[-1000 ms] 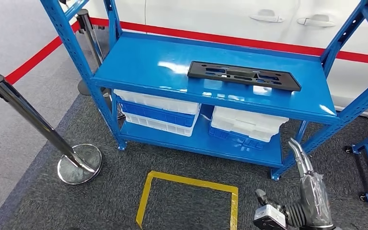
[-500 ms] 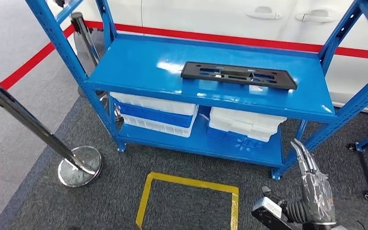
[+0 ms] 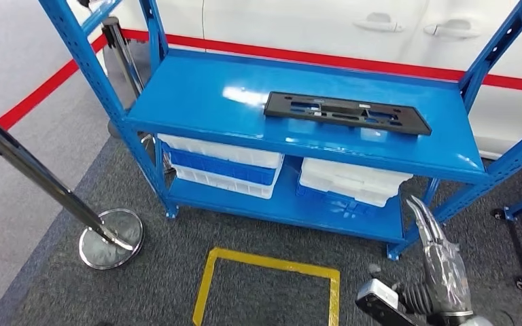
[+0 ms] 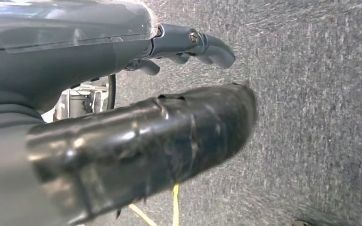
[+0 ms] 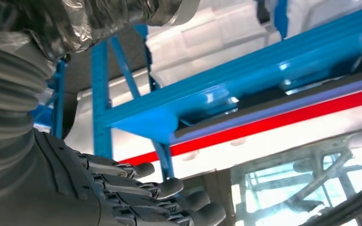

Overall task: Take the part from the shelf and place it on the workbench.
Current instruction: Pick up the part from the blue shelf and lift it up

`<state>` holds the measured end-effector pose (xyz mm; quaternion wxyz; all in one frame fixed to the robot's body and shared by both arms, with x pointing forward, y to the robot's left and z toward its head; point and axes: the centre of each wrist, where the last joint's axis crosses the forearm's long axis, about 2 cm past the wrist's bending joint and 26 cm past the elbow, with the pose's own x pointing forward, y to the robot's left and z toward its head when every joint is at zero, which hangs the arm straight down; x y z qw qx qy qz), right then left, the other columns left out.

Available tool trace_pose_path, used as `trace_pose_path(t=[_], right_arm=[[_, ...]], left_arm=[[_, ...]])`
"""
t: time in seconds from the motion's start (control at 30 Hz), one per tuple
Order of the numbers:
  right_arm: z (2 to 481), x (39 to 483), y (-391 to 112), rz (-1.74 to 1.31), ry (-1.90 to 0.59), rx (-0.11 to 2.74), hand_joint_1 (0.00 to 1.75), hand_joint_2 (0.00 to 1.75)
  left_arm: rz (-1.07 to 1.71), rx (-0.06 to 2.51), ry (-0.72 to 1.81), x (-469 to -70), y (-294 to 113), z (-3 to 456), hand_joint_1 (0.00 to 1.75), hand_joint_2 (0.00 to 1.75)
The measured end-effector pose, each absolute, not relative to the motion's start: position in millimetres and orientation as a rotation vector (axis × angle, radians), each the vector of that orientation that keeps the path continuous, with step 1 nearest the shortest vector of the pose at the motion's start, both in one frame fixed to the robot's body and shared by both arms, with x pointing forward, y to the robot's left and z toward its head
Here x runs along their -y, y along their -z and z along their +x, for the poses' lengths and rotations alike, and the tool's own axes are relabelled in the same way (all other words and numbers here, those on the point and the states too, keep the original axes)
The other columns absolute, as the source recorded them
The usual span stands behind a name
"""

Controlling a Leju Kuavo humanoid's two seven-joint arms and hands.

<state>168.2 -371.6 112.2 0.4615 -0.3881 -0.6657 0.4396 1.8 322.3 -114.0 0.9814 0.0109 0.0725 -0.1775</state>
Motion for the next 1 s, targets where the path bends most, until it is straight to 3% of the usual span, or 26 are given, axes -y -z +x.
trace_pose_path(t=[0.27,0.57,1.0], right_arm=[[184.0,363.1,-107.3,-1.005,-1.14,1.654,0.0,1.75],[232.8,336.5,-90.9,-1.128,-1.179,1.598,0.0,1.75],[272.1,325.2,-68.5,-1.177,-1.176,1.528,0.0,1.75]], left_arm=[[0.012,-0.089,0.383,-315.8,114.3,1.7,0.0,0.0],[-0.035,0.039,0.404,-242.4,112.6,-1.4,0.0,0.0],[-0.066,0.023,0.393,-235.6,112.1,-8.1,0.0,0.0]])
